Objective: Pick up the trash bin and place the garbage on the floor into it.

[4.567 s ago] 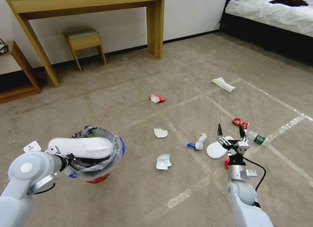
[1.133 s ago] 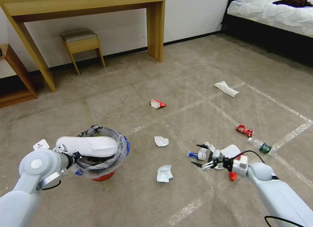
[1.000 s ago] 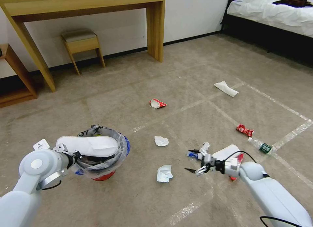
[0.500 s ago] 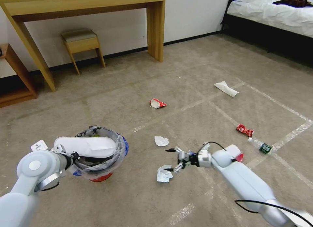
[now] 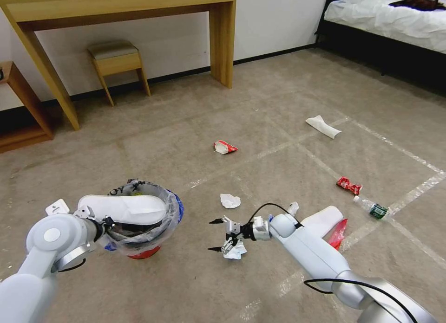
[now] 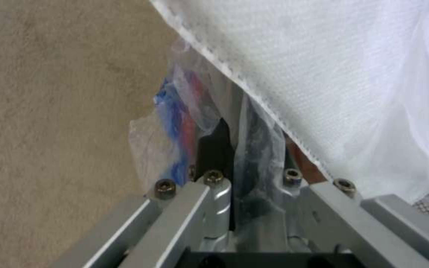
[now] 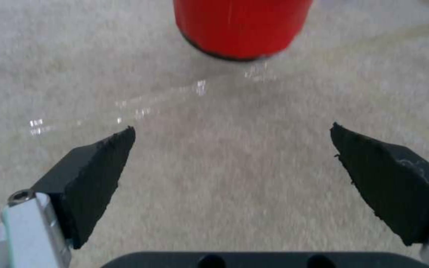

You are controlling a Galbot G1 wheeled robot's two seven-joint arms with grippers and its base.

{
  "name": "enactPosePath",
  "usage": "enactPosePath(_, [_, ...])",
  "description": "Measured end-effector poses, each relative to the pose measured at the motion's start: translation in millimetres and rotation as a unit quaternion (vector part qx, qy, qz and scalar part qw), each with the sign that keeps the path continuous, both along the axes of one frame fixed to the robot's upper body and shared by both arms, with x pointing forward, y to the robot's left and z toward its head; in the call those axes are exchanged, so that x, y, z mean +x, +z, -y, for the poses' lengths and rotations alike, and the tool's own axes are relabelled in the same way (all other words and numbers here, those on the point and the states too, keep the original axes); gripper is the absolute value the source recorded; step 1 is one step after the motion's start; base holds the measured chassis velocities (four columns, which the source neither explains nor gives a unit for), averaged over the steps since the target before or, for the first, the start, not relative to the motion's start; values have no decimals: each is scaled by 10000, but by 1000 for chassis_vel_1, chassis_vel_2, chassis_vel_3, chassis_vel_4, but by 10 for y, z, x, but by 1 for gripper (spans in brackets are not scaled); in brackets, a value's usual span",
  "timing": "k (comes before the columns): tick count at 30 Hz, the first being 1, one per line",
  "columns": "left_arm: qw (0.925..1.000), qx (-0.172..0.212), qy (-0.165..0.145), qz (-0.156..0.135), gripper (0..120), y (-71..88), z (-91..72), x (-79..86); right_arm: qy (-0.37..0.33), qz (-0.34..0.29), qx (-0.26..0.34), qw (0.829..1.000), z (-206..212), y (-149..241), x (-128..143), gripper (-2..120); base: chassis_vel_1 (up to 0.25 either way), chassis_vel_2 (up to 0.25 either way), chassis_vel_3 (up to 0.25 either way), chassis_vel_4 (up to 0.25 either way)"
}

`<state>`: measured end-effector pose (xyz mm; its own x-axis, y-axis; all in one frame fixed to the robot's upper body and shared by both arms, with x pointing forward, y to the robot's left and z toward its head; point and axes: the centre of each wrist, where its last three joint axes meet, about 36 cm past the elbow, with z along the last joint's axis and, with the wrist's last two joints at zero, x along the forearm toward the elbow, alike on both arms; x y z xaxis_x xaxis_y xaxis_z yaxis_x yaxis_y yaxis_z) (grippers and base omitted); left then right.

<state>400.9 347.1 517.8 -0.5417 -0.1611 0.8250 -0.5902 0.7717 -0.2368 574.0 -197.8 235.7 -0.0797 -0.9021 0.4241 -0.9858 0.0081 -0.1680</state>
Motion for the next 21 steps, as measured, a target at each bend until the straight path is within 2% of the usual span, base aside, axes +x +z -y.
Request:
enactPosePath(10, [10000, 26, -8, 6, 4, 3, 10, -16, -9, 133, -561, 9983, 129, 148, 165, 100, 0, 0, 0, 0])
enactPosePath(21, [10000, 36, -17, 22, 4, 19, 9, -18, -7, 208, -835, 9963, 412, 281, 288, 100, 0, 0, 0, 0])
